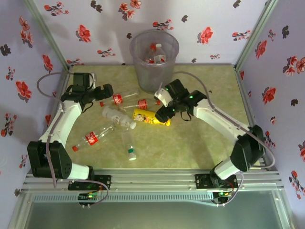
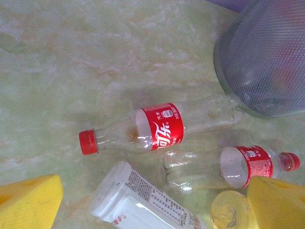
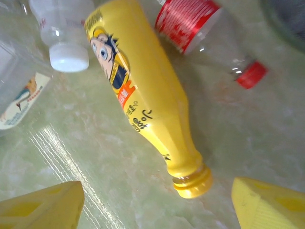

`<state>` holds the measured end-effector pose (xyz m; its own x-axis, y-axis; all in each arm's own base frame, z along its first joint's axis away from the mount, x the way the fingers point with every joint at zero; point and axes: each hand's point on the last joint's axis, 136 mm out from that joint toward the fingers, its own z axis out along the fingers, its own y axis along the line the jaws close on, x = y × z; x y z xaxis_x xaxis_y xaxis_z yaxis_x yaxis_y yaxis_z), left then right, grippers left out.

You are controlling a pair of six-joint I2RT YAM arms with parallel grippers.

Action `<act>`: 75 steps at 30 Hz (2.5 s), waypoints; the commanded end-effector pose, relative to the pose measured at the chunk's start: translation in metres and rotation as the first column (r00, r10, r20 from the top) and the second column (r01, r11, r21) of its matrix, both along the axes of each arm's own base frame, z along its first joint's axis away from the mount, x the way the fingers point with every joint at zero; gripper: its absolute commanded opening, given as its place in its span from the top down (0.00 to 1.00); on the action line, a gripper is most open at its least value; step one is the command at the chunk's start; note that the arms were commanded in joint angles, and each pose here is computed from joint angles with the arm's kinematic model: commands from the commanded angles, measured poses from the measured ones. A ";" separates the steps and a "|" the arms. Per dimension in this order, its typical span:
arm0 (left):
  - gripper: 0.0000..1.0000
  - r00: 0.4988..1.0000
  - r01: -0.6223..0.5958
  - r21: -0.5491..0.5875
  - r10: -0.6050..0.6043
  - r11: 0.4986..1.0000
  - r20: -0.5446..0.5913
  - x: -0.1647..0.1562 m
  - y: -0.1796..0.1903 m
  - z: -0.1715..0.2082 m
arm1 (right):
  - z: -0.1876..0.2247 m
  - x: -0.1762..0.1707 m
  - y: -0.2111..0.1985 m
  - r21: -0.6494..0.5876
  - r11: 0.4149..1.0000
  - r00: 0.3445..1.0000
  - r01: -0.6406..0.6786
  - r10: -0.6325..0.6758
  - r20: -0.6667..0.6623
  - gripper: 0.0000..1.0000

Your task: Put the plastic bottles in the bin

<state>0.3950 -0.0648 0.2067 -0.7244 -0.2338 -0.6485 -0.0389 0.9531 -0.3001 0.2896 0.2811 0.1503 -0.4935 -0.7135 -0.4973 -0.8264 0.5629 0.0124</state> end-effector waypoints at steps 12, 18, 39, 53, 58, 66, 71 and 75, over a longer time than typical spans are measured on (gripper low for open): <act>0.00 1.000 0.024 0.029 -0.024 0.999 0.017 0.002 -0.002 0.008 | -0.065 0.023 0.042 -0.085 0.992 0.995 -0.097 0.095 -0.022 0.05; 0.00 1.000 0.024 0.029 -0.025 0.999 0.019 0.002 -0.002 0.009 | -0.086 0.033 0.047 -0.099 0.992 0.997 -0.077 0.076 -0.023 0.05; 0.00 0.999 0.026 0.031 -0.027 0.999 0.024 0.002 -0.002 0.011 | -0.122 0.038 0.047 -0.139 0.989 0.998 -0.050 0.044 -0.046 0.21; 0.00 0.999 0.026 0.031 -0.027 0.999 0.027 0.002 -0.002 0.012 | -0.105 0.027 0.042 -0.136 0.988 0.997 -0.074 0.069 -0.045 0.44; 0.00 0.999 0.026 0.031 -0.027 0.999 0.024 0.002 -0.002 0.011 | -0.078 0.009 0.040 -0.100 0.989 0.993 -0.108 0.101 -0.067 0.47; 0.00 0.999 0.025 0.030 -0.025 0.999 0.020 0.002 -0.002 0.009 | 0.015 -0.012 0.034 0.063 0.992 0.994 -0.105 0.102 0.039 0.51; 0.00 1.000 0.023 0.029 -0.024 0.999 0.016 0.003 -0.002 0.008 | 0.097 -0.001 0.028 0.189 0.981 0.979 -0.048 0.009 0.203 0.53; 0.00 1.000 0.022 0.029 -0.022 0.999 0.015 0.003 -0.002 0.007 | 0.156 0.016 0.020 0.296 0.955 0.947 -0.023 -0.074 0.314 0.59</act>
<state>0.3940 -0.0646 0.2057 -0.7286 -0.2173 -0.6496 -0.0286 0.9572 -0.2882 0.2913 0.3067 0.2649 -0.3159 -0.5905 -0.7426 -0.8420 0.5353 -0.0675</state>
